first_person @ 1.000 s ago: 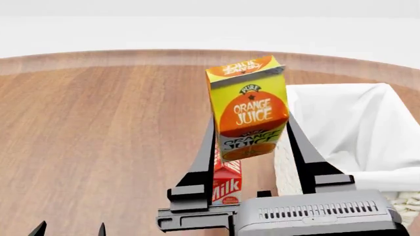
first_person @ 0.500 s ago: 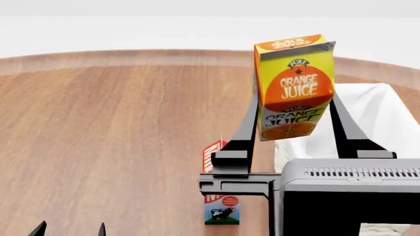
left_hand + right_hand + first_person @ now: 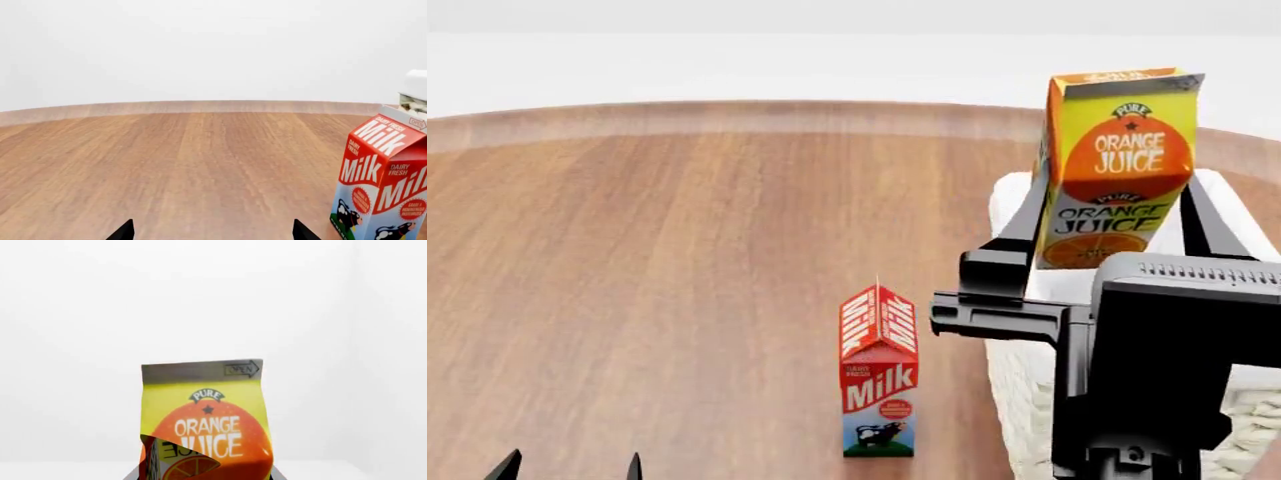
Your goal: Pick up the orange juice, and put it in the basket.
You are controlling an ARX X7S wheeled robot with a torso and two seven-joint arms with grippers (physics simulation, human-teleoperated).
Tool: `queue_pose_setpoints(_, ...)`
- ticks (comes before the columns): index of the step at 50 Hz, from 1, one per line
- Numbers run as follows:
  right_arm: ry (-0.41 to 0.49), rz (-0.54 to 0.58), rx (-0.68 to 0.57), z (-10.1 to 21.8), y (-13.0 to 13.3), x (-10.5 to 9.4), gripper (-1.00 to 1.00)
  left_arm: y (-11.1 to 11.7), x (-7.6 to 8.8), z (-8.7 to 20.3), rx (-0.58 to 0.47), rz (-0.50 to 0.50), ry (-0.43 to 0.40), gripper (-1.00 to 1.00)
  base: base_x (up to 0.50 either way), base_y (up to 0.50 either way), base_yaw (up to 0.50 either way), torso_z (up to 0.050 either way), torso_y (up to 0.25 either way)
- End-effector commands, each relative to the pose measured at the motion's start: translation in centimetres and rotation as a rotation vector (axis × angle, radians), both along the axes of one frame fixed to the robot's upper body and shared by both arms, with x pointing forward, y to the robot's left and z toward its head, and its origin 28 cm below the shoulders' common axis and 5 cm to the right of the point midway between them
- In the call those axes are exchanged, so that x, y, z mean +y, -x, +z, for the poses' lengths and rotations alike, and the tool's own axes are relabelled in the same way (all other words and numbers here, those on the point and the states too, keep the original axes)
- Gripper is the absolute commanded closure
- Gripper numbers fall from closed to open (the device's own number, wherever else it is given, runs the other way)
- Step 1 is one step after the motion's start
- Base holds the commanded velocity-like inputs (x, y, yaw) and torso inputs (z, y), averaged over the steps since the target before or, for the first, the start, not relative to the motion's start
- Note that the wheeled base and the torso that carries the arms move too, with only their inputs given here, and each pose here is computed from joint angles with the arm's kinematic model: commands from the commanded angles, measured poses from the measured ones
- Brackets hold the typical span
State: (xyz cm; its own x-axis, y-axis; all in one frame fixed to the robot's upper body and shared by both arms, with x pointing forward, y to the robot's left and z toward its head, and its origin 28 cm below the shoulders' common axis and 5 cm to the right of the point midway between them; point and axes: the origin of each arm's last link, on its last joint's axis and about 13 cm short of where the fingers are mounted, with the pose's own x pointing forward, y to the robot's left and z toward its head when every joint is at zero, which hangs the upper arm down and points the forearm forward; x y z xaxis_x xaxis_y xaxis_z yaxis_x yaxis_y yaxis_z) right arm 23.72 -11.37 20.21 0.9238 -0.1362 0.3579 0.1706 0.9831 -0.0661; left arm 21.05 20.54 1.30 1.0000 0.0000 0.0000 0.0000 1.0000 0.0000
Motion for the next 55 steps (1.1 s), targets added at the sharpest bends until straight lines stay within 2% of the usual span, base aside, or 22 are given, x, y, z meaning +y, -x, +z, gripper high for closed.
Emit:
queue_pose_setpoints(1, 0.02, -0.053, 0.007, -0.1, -1.4, -1.4, 1.0, 0.0, 0.0, 0.0, 0.0, 0.0, 0.0, -1.0, 0.0, 0.0, 0.0, 0.0, 0.0)
queue_pose_setpoints(24, 0.014, -0.062, 0.145, -2.3, -5.4, -3.1, 1.0, 0.0, 0.0, 0.0, 0.0, 0.0, 0.0, -1.0, 0.0, 0.0, 0.0, 0.0, 0.0)
queue_pose_setpoints(55, 0.024, -0.126, 0.207, -4.6, -8.3, -3.8, 1.0, 0.0, 0.0, 0.0, 0.0, 0.0, 0.0, -1.0, 0.0, 0.0, 0.0, 0.0, 0.001)
